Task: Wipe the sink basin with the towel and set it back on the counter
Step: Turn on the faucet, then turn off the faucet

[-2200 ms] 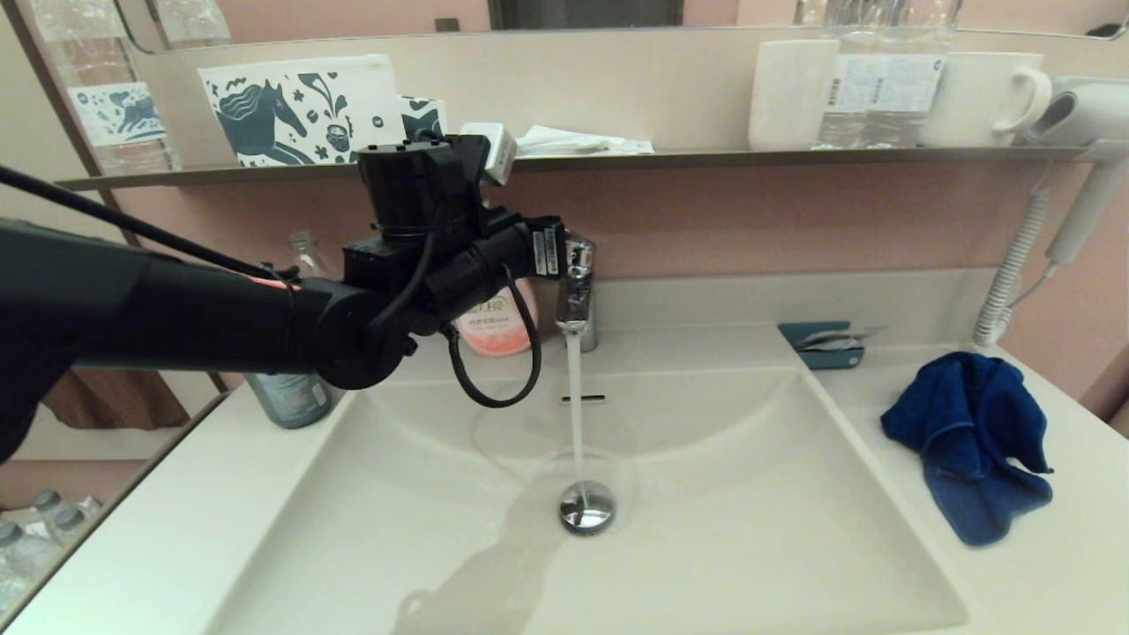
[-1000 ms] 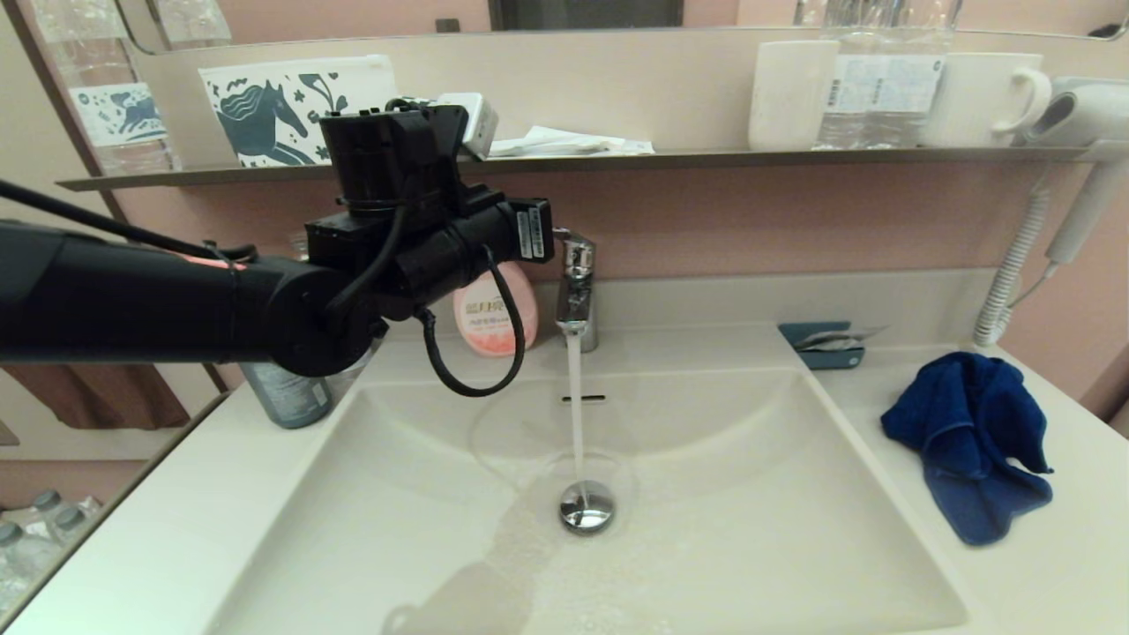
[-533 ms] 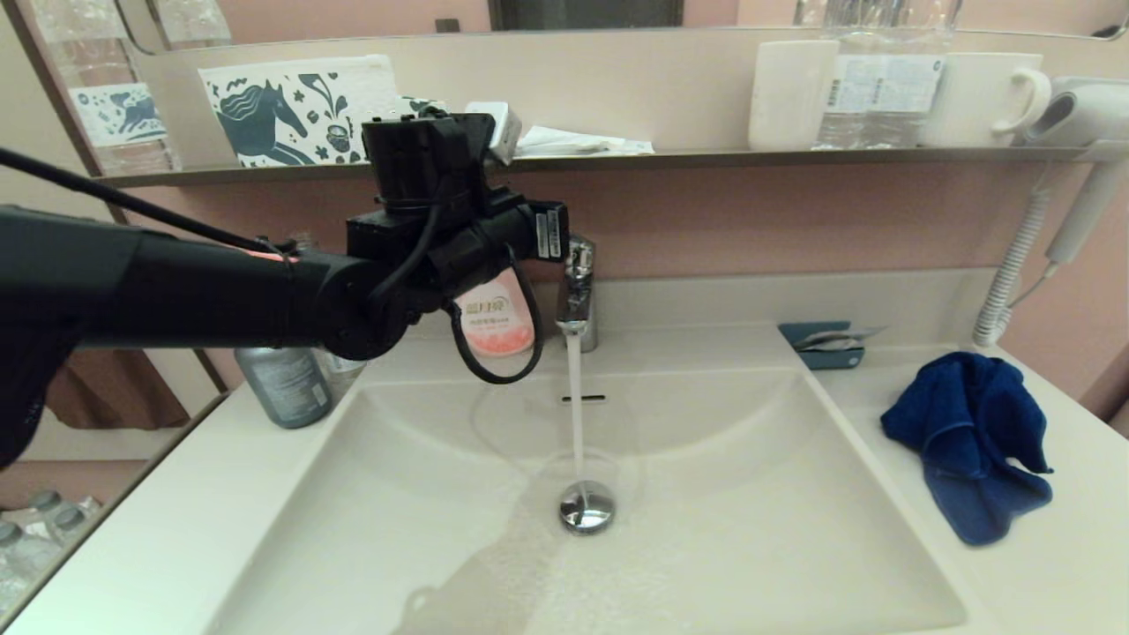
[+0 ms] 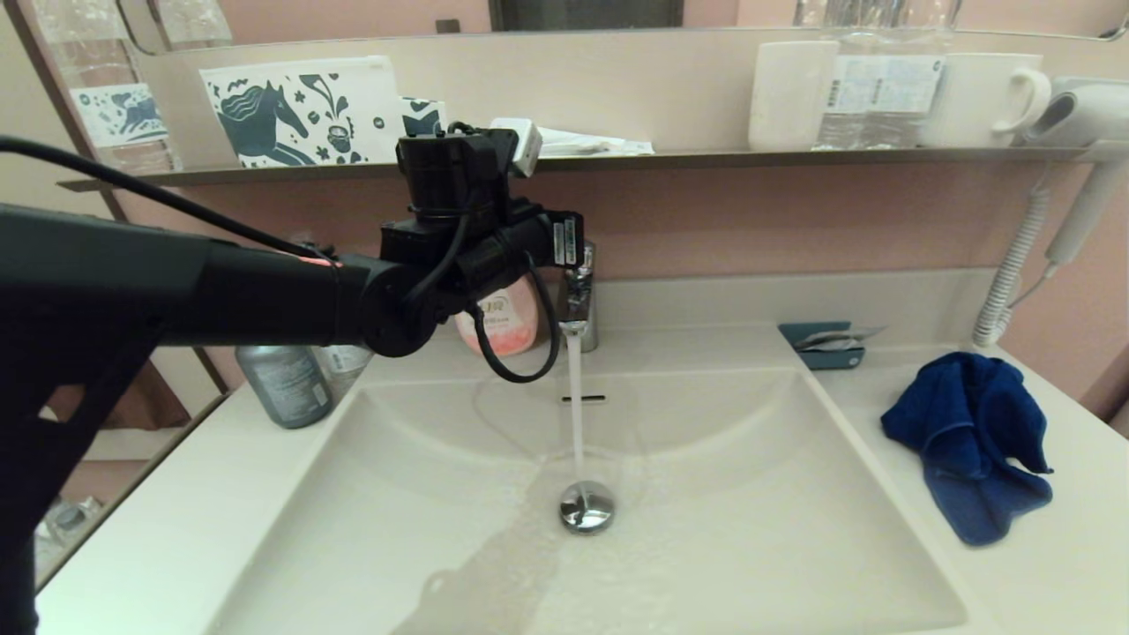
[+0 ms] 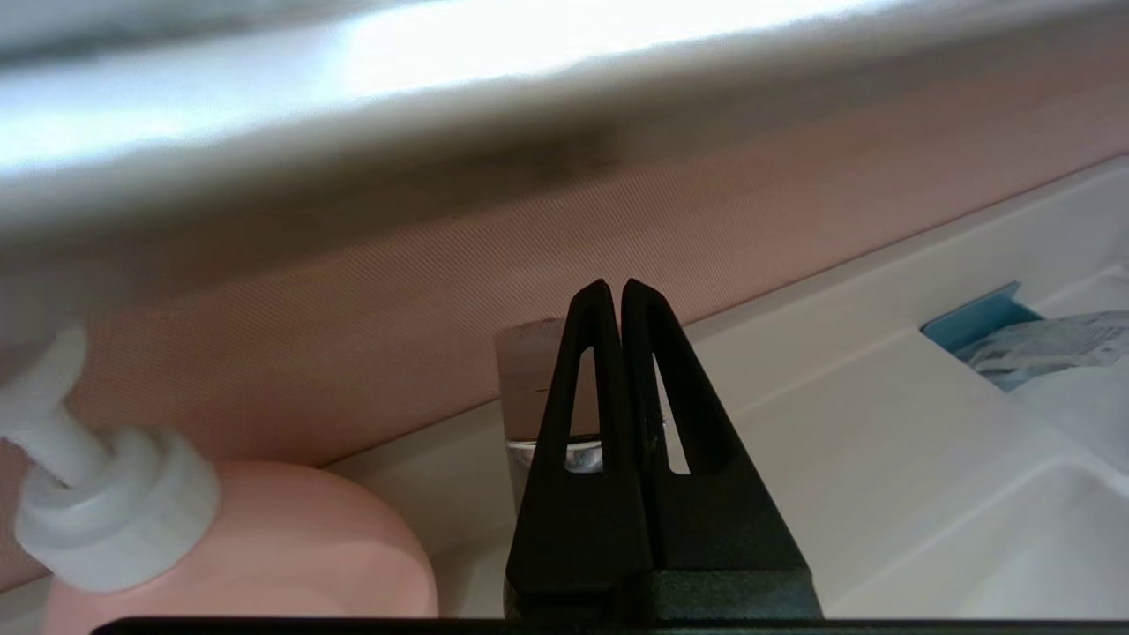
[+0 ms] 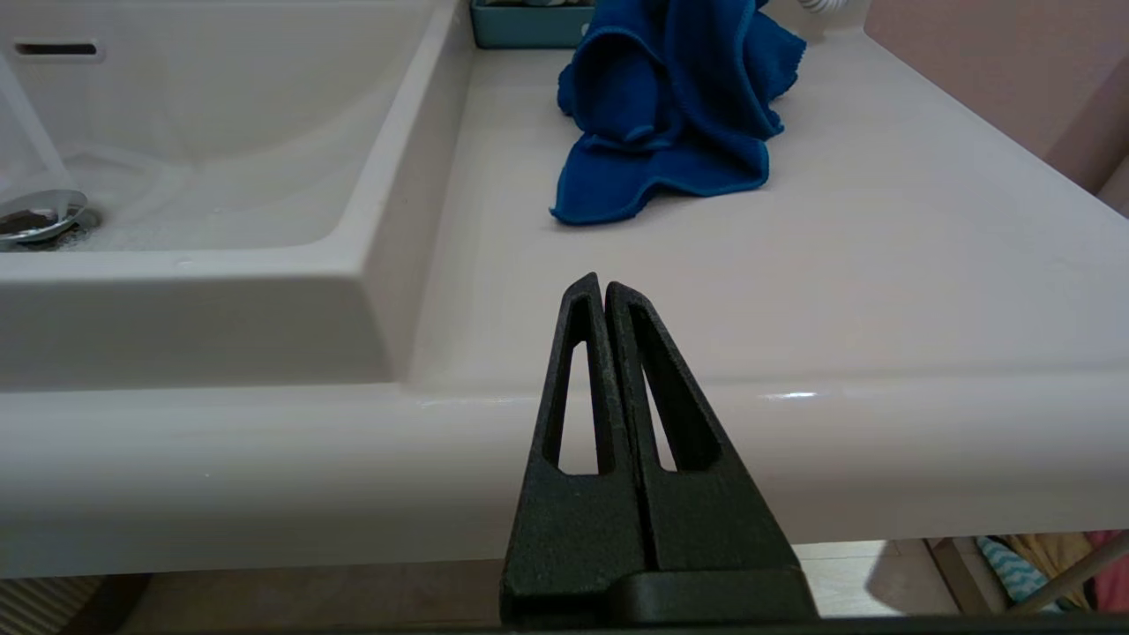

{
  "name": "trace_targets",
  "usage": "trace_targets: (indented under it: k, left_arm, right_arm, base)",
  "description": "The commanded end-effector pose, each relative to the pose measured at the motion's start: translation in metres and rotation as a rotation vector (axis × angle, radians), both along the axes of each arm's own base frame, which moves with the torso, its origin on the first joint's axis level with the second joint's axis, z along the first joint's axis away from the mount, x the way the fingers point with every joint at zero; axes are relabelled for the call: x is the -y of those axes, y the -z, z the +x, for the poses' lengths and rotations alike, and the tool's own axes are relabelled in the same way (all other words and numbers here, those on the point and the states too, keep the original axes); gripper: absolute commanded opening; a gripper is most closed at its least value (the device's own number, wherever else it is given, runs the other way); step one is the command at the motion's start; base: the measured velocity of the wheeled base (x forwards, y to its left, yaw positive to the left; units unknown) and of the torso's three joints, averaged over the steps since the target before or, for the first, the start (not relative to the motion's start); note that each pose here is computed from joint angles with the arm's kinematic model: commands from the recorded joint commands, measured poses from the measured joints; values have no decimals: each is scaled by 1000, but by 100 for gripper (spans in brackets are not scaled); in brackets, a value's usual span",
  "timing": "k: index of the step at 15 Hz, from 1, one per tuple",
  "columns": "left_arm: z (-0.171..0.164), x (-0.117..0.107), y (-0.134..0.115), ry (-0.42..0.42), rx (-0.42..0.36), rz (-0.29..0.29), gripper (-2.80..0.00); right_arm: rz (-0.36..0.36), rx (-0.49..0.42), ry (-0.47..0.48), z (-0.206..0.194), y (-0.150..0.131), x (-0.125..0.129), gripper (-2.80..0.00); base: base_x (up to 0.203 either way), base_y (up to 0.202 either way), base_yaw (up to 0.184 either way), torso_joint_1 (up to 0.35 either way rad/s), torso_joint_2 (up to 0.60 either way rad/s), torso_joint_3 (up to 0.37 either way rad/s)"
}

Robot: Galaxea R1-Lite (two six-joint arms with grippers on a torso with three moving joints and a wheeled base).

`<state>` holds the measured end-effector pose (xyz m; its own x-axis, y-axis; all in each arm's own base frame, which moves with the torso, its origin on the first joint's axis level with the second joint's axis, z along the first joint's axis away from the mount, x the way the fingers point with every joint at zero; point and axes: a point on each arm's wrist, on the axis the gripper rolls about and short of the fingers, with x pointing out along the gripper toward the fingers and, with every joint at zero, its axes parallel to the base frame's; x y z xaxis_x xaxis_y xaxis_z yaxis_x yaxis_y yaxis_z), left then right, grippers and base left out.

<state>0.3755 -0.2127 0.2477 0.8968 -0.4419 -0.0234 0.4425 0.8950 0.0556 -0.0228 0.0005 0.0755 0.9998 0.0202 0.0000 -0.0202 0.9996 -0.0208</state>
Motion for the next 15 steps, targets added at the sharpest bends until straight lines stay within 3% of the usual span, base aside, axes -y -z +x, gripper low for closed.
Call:
trace_targets:
  k: [1,7,12,15]
  left_arm:
    - [1,1,13,-1,-36,20,-280]
    - [-18,-3,31,11,-94,53,-280]
    - [-44,-19,13,5,-75,38,-280]
    - [-91,-50,-15,-12,0,-14,-280]
  right_arm:
    - [-1,0,0,0,0,0,-280]
    - [-1,0,-1,0,0,0,-280]
    - [-1,0,0,0,0,0,-280]
    - [-1,0,-1,0,0,0,-280]
  base:
    - [0,0,0,0,0,0]
    - [0,0,0,0,0,0]
    - [0,0,0,0,0,0]
    - [0,0,0,0,0,0]
